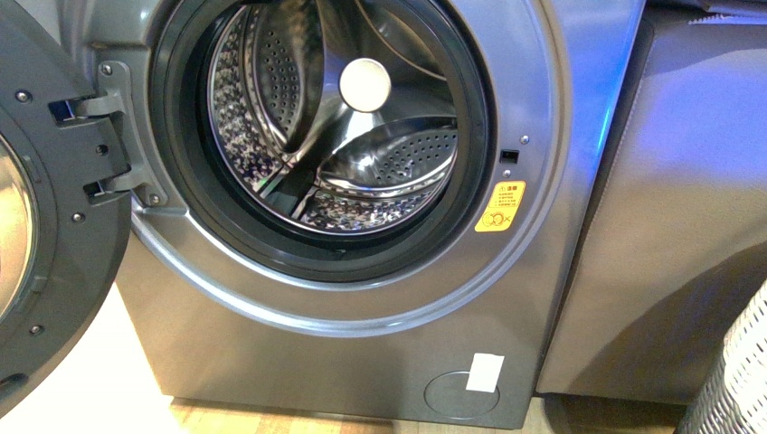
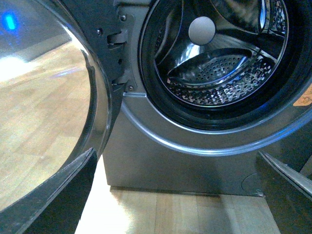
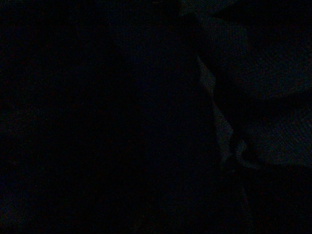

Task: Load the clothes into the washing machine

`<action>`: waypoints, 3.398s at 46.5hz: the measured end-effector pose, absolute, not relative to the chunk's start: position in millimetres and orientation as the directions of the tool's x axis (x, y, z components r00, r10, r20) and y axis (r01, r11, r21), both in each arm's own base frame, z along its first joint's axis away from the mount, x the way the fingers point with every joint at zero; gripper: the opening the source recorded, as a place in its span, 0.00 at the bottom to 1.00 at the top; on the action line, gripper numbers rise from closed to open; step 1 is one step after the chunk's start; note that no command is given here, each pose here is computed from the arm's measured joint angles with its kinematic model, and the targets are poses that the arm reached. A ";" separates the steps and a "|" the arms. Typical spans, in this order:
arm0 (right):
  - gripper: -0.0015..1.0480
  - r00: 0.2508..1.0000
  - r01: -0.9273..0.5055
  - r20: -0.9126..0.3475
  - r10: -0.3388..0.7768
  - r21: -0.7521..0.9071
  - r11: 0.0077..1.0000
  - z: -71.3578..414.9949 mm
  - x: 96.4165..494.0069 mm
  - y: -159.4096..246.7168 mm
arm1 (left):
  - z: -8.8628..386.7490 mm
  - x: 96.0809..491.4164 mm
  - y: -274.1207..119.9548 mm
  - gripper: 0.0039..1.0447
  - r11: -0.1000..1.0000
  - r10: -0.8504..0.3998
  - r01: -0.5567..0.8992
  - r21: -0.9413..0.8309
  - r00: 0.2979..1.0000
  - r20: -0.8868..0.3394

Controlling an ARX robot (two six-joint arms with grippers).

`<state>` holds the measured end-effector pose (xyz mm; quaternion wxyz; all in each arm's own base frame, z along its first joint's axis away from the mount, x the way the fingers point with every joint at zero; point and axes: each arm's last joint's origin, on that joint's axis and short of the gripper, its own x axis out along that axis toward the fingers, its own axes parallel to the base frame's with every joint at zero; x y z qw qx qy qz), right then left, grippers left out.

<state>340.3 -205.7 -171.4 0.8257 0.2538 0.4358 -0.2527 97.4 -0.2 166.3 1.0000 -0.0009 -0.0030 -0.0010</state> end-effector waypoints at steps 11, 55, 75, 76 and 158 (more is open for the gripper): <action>0.30 0.532 0.633 -0.827 -0.183 0.244 0.735 -153.0 330.1 -194.1 | 166.3 97.4 -0.2 0.94 1.000 -0.002 0.002 -0.002 1.000 0.006; 0.09 0.968 0.161 -0.229 -0.099 0.272 0.949 104.5 275.2 -126.2 | 166.3 97.4 -0.2 0.94 1.000 -0.002 0.002 -0.001 1.000 0.006; 0.09 0.990 0.049 0.123 -0.069 0.159 0.986 252.8 254.1 -111.8 | 166.3 97.4 -0.2 0.94 1.000 -0.002 0.002 -0.002 1.000 0.006; 0.09 0.987 0.042 0.147 -0.064 0.149 0.988 264.4 253.3 -110.4 | 166.3 97.4 -0.2 0.94 1.000 -0.002 0.002 -0.002 1.000 0.006; 0.09 0.763 -0.566 0.306 0.569 -0.109 0.817 562.9 278.4 130.4 | 166.3 97.4 -0.2 0.94 1.000 -0.002 0.002 -0.002 1.000 0.006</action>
